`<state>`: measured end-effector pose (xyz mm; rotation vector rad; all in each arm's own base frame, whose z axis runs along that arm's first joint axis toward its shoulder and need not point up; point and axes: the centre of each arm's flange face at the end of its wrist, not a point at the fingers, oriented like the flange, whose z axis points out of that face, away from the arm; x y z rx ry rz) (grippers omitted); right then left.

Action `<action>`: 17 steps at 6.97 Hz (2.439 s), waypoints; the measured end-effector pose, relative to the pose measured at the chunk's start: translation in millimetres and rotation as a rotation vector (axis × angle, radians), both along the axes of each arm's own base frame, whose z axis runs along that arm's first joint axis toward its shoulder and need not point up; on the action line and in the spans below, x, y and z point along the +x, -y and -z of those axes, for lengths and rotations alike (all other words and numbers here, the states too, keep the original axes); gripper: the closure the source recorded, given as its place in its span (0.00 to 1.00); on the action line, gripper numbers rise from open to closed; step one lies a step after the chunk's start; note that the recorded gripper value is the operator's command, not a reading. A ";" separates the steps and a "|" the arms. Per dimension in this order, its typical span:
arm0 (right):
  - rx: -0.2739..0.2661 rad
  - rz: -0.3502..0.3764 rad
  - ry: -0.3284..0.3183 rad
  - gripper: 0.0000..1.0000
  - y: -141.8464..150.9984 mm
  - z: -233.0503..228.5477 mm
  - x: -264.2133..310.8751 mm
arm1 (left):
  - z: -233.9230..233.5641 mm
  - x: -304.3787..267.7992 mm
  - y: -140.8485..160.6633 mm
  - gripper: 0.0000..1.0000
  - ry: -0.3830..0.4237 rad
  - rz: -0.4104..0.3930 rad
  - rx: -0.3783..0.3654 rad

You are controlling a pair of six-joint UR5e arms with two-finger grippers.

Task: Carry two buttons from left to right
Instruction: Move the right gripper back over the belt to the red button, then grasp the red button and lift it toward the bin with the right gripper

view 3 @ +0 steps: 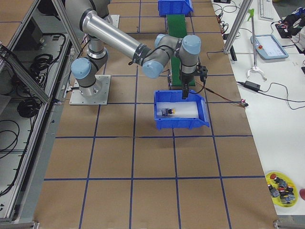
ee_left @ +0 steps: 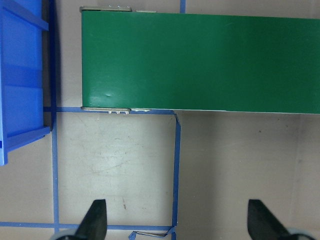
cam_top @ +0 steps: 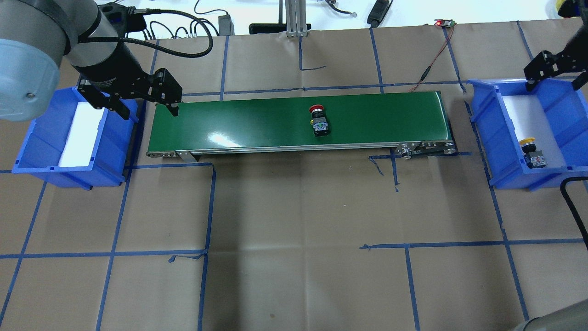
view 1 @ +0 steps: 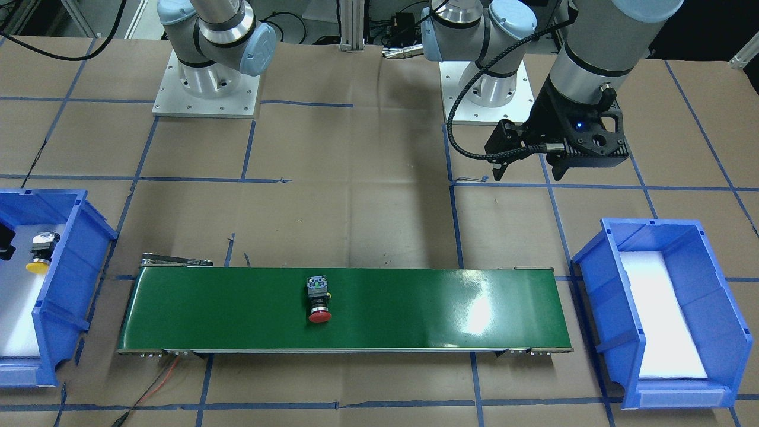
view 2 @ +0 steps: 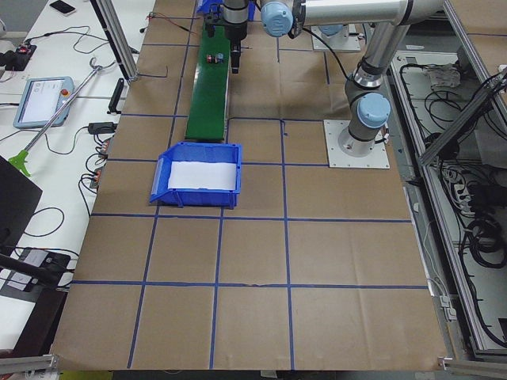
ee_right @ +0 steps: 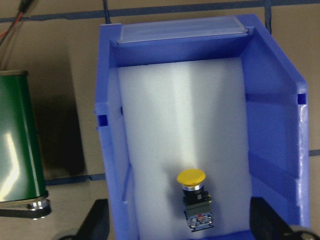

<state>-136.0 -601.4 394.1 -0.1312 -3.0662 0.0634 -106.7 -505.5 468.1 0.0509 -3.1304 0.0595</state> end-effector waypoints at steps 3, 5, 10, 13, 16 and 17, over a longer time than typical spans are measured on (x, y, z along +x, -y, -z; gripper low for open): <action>-0.013 -0.080 0.007 0.00 17.8 -20.7 127.0 | 0.6 0.4 0.2 0.00 0.004 0.001 0.003; -0.027 -0.169 0.009 0.00 12.6 -25.4 209.2 | 2.6 0.7 0.5 0.00 0.006 0.004 0.013; -0.094 -0.206 0.030 0.01 1.4 -26.2 296.5 | -0.3 0.8 7.1 0.00 0.003 0.007 0.026; -0.108 -0.214 0.068 0.00 -4.1 1.0 302.7 | -3.4 1.0 10.8 0.00 0.003 0.007 0.031; -0.117 -0.189 0.074 0.00 0.5 53.6 303.4 | -3.4 0.9 11.0 0.00 0.002 0.007 0.031; -0.100 -0.158 0.078 0.00 5.8 74.9 303.8 | -3.9 0.8 10.8 0.00 0.001 0.007 0.030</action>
